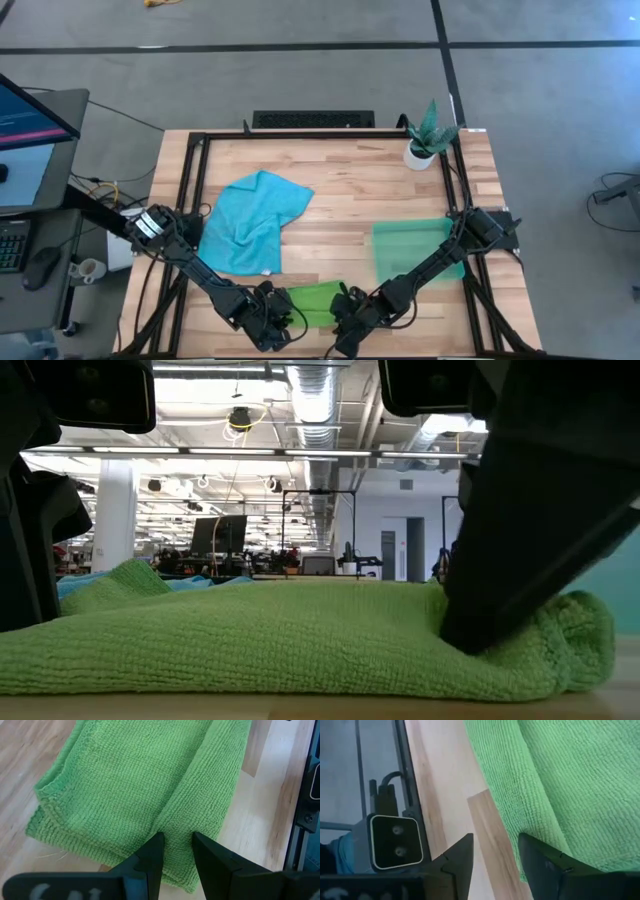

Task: Roll microfiber towels into tight, uniform cylinder then place into a basket
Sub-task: Roll the green towel

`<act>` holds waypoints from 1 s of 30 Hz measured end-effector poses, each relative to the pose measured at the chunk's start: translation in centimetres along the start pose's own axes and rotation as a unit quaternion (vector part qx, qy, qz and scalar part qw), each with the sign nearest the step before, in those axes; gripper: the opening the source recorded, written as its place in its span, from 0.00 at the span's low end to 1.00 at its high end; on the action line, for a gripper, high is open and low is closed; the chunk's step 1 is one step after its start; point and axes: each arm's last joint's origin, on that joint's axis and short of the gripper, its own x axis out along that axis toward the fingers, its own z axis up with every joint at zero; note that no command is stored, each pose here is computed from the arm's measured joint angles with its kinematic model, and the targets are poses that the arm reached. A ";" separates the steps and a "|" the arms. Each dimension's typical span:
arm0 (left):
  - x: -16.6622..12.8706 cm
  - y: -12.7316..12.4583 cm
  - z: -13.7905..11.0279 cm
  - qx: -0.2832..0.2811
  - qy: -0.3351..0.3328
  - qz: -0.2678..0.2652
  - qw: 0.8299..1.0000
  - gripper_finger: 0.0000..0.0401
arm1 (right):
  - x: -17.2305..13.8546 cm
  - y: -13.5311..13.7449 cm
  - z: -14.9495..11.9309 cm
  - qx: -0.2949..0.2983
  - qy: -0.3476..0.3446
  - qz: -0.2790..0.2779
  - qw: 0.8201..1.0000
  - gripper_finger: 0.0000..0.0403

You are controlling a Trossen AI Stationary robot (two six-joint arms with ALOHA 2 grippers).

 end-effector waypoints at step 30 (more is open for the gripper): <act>0.0 0.0 -0.1 0.019 0.005 0.000 1.000 0.26 | -0.4 -1.8 0.7 0.027 0.004 -0.072 0.997 0.45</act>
